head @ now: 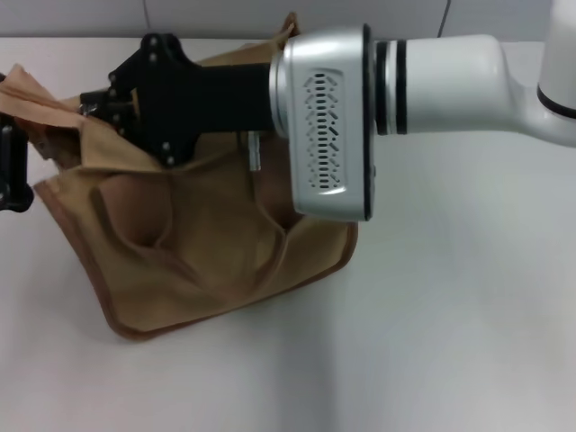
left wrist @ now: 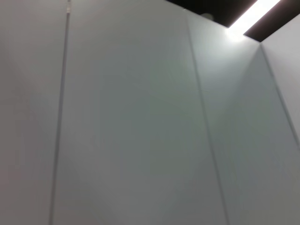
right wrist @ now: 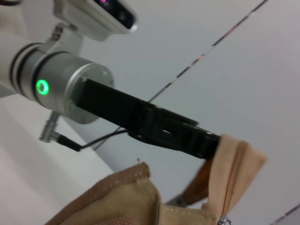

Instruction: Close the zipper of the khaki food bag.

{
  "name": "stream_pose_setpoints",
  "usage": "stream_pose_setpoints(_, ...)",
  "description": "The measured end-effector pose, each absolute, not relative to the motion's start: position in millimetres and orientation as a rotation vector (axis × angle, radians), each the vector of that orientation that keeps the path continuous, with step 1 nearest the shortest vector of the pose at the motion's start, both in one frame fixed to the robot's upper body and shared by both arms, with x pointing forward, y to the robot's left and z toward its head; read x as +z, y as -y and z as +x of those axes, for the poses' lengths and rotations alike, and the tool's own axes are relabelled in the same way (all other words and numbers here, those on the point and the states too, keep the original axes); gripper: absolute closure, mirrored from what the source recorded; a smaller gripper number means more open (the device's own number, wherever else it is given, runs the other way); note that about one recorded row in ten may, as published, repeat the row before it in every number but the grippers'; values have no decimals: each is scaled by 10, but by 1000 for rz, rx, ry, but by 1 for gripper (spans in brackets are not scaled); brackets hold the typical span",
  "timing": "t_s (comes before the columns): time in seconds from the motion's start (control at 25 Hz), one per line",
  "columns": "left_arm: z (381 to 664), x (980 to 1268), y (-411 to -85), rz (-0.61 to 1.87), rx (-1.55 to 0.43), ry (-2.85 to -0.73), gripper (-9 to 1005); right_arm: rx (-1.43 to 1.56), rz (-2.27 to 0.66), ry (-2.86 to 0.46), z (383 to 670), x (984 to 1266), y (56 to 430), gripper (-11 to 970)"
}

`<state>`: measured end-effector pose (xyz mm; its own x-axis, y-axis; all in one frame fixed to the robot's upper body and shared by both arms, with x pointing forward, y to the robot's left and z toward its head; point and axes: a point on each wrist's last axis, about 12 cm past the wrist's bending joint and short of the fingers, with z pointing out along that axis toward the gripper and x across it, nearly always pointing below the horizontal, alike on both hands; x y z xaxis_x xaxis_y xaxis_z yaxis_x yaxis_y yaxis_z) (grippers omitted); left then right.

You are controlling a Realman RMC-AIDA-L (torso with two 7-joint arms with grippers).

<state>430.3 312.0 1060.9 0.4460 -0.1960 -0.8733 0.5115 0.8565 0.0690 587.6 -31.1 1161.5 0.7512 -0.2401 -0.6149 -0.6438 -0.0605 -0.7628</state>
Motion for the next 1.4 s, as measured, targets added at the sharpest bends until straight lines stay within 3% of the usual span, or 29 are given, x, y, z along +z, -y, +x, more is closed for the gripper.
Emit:
stream_pose_setpoints(0.6, 4168, 10465, -3283, 250, -352, -1137, 976, 295, -1394, -809, 5828, 11487, 835, 955)
stream_pose_setpoints(1.0, 4355, 10436, -3323, 226, -309, -1200, 975, 241, -1218, -927, 5820, 11363, 1409, 955)
stream_pose_setpoints(1.4, 4534, 10480, -3252, 245, -338, -1194, 976, 229, -1152, -974, 5751, 11273, 1662, 957)
